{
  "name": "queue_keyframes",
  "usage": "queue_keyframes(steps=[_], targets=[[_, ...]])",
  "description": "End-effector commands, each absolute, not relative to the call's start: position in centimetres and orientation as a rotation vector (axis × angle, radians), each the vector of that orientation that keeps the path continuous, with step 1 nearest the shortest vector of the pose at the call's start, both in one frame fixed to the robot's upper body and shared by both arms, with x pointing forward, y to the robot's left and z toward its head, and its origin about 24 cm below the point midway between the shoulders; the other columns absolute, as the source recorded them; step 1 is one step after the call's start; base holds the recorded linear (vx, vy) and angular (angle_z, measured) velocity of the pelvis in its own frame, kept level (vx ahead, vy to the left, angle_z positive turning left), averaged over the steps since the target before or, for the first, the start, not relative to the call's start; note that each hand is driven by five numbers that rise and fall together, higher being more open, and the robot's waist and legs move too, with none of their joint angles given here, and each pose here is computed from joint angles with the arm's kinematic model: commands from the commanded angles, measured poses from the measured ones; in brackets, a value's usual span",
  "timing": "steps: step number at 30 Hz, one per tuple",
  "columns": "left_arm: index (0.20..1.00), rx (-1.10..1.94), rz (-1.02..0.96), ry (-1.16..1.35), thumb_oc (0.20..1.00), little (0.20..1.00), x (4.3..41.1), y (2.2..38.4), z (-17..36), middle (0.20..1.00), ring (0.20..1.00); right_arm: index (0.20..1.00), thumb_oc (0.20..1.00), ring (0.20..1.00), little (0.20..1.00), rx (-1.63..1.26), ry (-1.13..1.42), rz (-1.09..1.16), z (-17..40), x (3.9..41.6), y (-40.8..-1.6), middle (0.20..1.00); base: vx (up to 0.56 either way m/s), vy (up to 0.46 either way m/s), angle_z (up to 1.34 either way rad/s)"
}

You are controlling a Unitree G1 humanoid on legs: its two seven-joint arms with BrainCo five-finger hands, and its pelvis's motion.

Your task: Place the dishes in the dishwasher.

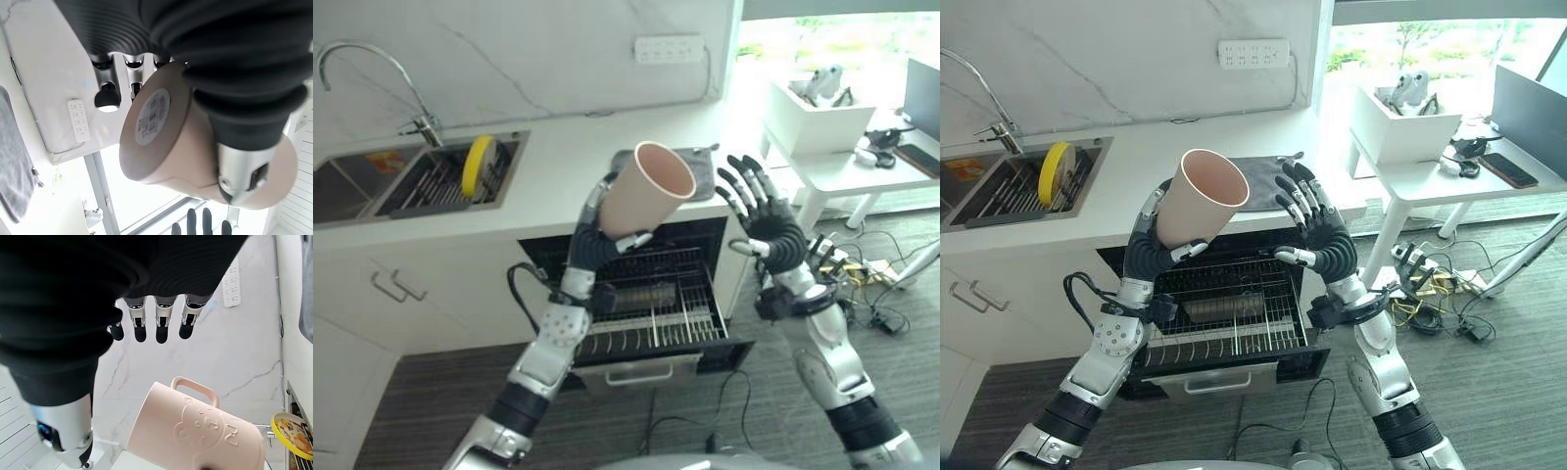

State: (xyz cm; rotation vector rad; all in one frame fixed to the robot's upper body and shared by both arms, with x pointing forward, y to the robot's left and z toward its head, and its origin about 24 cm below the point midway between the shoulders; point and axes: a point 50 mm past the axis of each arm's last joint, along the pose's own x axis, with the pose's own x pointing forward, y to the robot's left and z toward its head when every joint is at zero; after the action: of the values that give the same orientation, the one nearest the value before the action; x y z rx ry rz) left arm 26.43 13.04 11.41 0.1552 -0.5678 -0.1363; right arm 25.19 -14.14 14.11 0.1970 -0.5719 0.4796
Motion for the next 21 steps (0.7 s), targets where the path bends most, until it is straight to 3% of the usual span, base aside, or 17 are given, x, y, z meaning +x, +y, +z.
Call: queue_keyframes(steps=[1,5,21], targets=[[0.2,0.223,-0.197,-0.753,0.2,0.2,26.8,12.5,14.6,0.2,0.2,1.0,1.0,1.0,1.0,0.285,-0.64,0.528,16.1,25.6,-13.9,1.0,0.0,-0.001,0.09],[0.2,0.237,-0.209,-0.762,0.2,0.2,26.7,12.3,14.5,0.2,0.2,1.0,1.0,1.0,1.0,0.484,-0.51,0.599,15.1,26.1,-12.7,1.0,0.0,-0.005,0.03],[0.2,0.313,-0.239,-0.867,0.2,0.2,26.1,11.0,15.5,0.2,0.2,1.0,1.0,1.0,1.0,0.488,-0.453,0.723,15.3,26.2,-10.0,1.0,0.0,-0.005,0.04]])
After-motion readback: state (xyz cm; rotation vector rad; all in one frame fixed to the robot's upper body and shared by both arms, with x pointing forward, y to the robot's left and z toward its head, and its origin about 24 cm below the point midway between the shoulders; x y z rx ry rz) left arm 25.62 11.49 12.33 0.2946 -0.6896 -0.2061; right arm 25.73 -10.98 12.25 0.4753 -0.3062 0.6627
